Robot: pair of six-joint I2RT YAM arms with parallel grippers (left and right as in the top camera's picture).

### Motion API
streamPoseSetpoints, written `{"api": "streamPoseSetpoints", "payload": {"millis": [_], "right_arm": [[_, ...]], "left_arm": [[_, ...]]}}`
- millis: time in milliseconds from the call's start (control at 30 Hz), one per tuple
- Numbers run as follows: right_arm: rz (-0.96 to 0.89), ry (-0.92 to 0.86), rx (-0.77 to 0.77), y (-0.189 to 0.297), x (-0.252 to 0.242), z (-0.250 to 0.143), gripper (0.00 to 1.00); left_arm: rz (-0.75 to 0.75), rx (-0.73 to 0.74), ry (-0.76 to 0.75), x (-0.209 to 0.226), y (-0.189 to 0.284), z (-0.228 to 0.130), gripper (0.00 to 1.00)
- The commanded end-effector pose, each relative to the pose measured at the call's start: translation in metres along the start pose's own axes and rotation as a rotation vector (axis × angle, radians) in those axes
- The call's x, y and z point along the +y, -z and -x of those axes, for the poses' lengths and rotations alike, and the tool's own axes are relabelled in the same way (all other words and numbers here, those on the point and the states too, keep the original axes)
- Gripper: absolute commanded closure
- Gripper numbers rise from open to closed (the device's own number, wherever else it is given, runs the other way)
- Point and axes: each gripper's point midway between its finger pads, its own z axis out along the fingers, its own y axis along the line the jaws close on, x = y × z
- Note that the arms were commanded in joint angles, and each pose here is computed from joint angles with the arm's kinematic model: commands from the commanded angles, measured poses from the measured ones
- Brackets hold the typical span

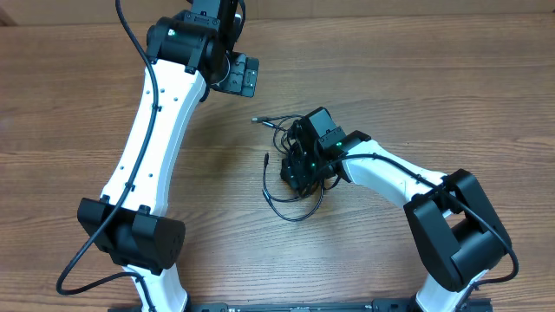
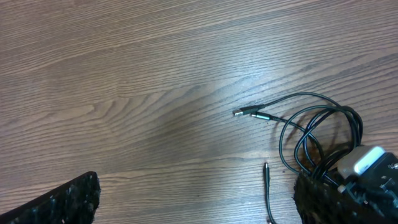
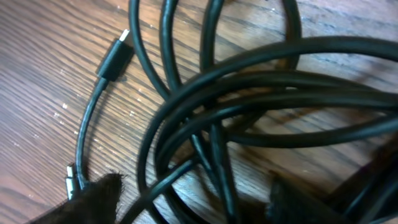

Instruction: Untangle cables

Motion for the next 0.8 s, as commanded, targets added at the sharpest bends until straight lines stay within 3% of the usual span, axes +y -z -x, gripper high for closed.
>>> {"api": "streamPoseSetpoints", "payload": {"millis": [0, 300, 567, 767], "right_arm": [[-0.05, -0.009, -0.017, -0.001, -0.008, 0.002, 0.39], [-0.037, -0.038, -0.012, -0.001, -0.006, 0.002, 0.96], [0.255, -0.077, -0.024, 0.028, 0.027, 0.023, 0.96], [0.534, -0.086, -0.145, 0.098, 0.041, 0.063, 0.96]], "left_arm": [[0.015, 0.0, 0.012, 0.004, -0.002, 0.002, 0.0], [0.015, 0.002, 0.012, 0.004, -0.002, 0.001, 0.0], [-0.078, 0.037, -0.054, -0.011, -0.001, -0.007, 0.0], [-0.215, 0.071, -0.191, -0.033, 0.002, -0.019, 0.0]]}}
